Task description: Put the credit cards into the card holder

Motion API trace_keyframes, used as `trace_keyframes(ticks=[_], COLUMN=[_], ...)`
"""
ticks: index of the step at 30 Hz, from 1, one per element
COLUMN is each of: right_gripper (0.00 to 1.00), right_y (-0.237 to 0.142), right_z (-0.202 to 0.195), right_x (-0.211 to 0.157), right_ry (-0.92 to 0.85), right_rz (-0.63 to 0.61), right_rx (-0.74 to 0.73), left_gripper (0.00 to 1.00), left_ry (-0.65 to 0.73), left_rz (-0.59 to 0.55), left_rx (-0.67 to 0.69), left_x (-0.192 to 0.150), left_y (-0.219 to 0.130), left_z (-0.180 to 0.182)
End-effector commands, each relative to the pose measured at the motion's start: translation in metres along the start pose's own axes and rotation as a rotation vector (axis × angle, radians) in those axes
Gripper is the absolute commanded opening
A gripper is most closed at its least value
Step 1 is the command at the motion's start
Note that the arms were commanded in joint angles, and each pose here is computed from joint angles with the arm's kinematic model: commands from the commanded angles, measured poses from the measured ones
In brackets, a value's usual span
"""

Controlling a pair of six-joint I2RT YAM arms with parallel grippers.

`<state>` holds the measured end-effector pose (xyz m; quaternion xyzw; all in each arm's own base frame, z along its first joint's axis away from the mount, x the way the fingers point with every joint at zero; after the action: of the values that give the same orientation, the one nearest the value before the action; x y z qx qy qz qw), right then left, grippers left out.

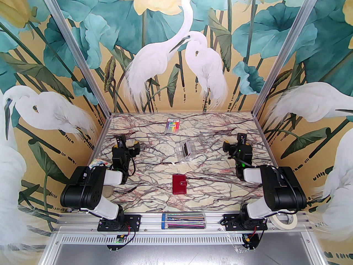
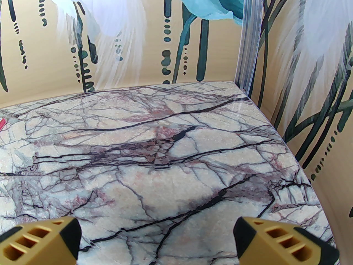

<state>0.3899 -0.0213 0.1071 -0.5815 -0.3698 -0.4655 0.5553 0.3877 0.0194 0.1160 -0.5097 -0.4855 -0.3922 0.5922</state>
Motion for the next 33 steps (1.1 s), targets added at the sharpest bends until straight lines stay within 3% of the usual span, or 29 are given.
trace_keyframes(ticks=[1,9,11,16,23,33], right_gripper=[0.99,0.99,0.99,0.99,1.0,0.98], right_y=[-0.001,-0.037,-0.05,-0.081,-0.127,-0.161], right_z=[0.002,0.003,0.007,0.013,0.012,0.037], right_x=[0.007,0.049,0.062,0.086,0.096,0.06], right_ry=[-0.003,0.02,0.052,0.132,0.296,0.438], right_rz=[-0.019,-0.073,-0.096,-0.119,-0.119,0.165], right_rx=[0.01,-0.004,0.021,0.079,0.11,0.244], left_gripper=[1.0,1.0,1.0,1.0,1.0,0.94], left_ry=[-0.005,0.019,0.038,-0.116,-0.489,-0.672], left_rz=[-0.056,-0.135,-0.143,-0.183,0.015,0.507], left_rx=[0.043,0.012,0.168,0.093,-0.147,-0.705], left_x=[0.012,0.022,0.038,0.095,0.096,0.057], left_y=[-0.006,-0.023,-0.032,-0.06,-0.091,-0.17], left_z=[0.002,-0.005,0.006,0.0,-0.027,-0.112])
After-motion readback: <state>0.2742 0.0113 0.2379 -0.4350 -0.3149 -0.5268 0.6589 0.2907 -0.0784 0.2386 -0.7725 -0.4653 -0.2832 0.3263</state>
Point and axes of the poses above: each hand's point on the last joint's axis, 136 mm out from that joint toward the fingers, its own y axis out along the fingers, its own z axis along the line the jaws close on, x = y × z, the point moved 1 cm from there along -y, back along the fingers, and after that the axes turned 2 degrees about y, right-handed, at the moved point
